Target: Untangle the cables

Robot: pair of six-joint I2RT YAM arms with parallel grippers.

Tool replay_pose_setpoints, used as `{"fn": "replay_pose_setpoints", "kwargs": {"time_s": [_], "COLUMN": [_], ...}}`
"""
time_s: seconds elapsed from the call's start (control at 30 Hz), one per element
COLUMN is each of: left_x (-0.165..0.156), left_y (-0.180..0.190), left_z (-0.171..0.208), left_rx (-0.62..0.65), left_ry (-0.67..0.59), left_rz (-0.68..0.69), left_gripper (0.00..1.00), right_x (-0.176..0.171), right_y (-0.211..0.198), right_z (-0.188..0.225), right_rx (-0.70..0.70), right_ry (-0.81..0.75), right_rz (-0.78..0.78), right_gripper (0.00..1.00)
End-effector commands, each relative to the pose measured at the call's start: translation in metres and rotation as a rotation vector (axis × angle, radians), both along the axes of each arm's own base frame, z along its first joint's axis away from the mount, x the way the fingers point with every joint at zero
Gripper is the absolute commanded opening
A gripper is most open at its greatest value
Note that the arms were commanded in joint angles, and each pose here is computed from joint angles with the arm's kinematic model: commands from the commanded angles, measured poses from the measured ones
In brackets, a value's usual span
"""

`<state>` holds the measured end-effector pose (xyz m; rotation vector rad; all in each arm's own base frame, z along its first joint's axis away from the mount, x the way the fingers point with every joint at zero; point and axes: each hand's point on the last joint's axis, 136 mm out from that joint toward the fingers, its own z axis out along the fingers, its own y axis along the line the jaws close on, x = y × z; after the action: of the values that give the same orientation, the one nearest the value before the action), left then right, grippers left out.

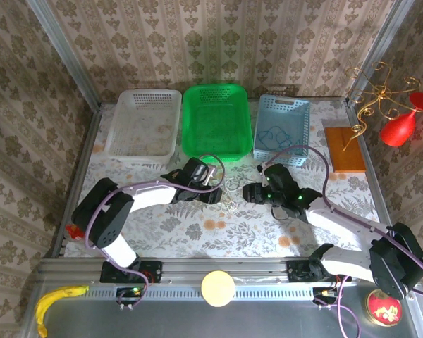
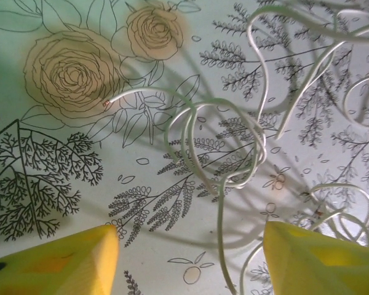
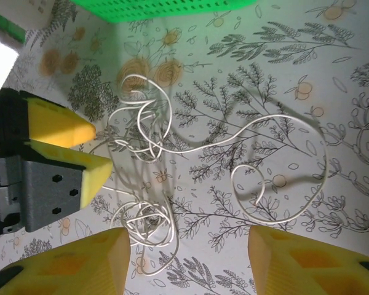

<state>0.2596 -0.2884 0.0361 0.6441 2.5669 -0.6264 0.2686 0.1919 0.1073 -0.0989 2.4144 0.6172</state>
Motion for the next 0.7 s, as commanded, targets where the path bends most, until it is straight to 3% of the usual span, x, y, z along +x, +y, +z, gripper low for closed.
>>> {"fn": "replay_pose_setpoints", "kwargs": {"time_s": [0.0,0.13,0.2,0.27,0.3,0.67], "left_x": [0.006,0.006,0.005,0.006,0.006,0.021], "left_y": [-0.011,-0.018,-0.02,-0.023,-0.023,-0.021], "left_z": [0.006,0.003,0.005,0.013,0.018,0.114], "left_rx": [-0.014,-0.035,-0.048,-0.067,-0.077,-0.375], "left_ry": [-0.019,-0.002,0.005,0.001,-0.004,-0.032], "left_rz": [-0.02,-0.03,-0.036,-0.038,-0.037,0.041], "left_gripper": [0.58,0.44,0.28,0.03,0.0,0.0], "right_x": [-0.003,-0.005,-0.006,-0.007,-0.007,-0.007], "right_y": [0.003,0.009,0.012,0.014,0.016,0.037], "right_z": [0.004,0.007,0.009,0.012,0.014,0.029], "right_rx": [0.043,0.07,0.083,0.095,0.102,0.189], "right_ry": [0.005,0.008,0.005,0.0,-0.002,-0.021], "right_rz": [0.012,0.037,0.051,0.066,0.072,0.159], "right_gripper": [0.55,0.55,0.55,0.55,0.55,0.6]}}
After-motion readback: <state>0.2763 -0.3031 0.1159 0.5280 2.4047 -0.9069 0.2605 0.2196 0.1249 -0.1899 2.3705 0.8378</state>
